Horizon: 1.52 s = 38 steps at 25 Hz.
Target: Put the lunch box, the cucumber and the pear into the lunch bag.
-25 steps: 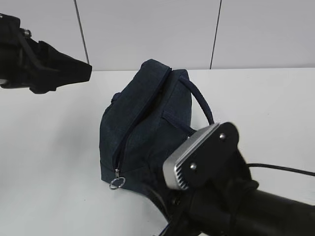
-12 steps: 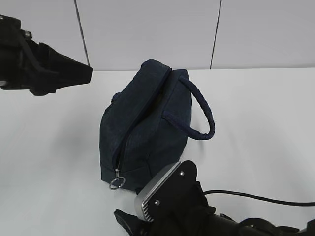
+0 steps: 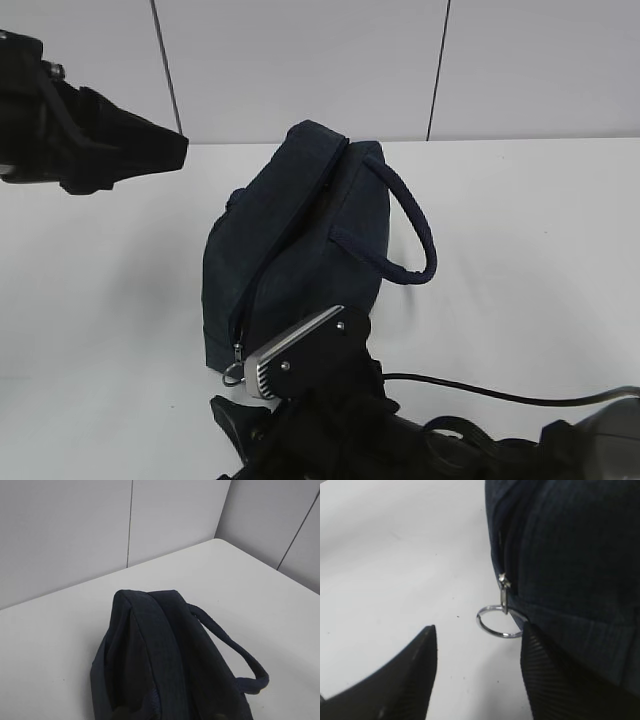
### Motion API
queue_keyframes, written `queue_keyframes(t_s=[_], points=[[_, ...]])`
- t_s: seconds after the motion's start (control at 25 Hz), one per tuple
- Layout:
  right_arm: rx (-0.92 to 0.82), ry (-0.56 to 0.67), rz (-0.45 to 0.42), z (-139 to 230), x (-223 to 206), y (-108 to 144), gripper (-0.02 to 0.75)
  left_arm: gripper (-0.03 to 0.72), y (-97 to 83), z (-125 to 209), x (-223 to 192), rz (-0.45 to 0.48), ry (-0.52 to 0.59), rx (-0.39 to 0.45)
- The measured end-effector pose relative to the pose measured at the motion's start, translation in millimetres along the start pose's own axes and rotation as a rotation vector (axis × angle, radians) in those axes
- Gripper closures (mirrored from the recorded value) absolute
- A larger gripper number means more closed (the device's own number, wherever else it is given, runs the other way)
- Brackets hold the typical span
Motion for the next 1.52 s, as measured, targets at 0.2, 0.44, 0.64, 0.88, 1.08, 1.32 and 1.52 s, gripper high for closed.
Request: queue_keyframes(t_s=[0.2,0.44,0.64,0.88,1.08,1.32,1.52], points=[[-0.034,0.025,0.027,1,-9,-1,0.301,0.382,0.0,0,0,0.0,0.0,0.0],[-0.045,0.043,0.04,6,-16,-2,0.275,0.382,-0.2,0,0,0.001,0.0,0.0],[-0.049,0.036,0.034,3,-25,2,0.269,0.382,-0.2,0,0,0.001,0.0,0.0],[-0.05,0.057,0.04,8,-26,0,0.268,0.382,-0.2,0,0,0.001,0.0,0.0],[-0.052,0.057,0.041,7,-26,1,0.269,0.382,-0.2,0,0,0.001,0.0,0.0],[-0.038,0.069,0.041,7,-25,1,0.315,0.382,-0.2,0,0,0.001,0.0,0.0],[-0.039,0.066,0.059,6,-24,-1,0.339,0.382,-0.1,0,0,0.001,0.001,-0.001]])
Point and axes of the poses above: a point on each arm's last joint axis where the gripper is mounted, x pointing back along that axis away from the gripper, y along the wrist's bending axis when the last joint is at zero, z = x × y, the point moved 8 cm from there along -x, pointing out along that axis toward the gripper, and after that the axes turned 13 degrees about -x, right-handed, at the moved point
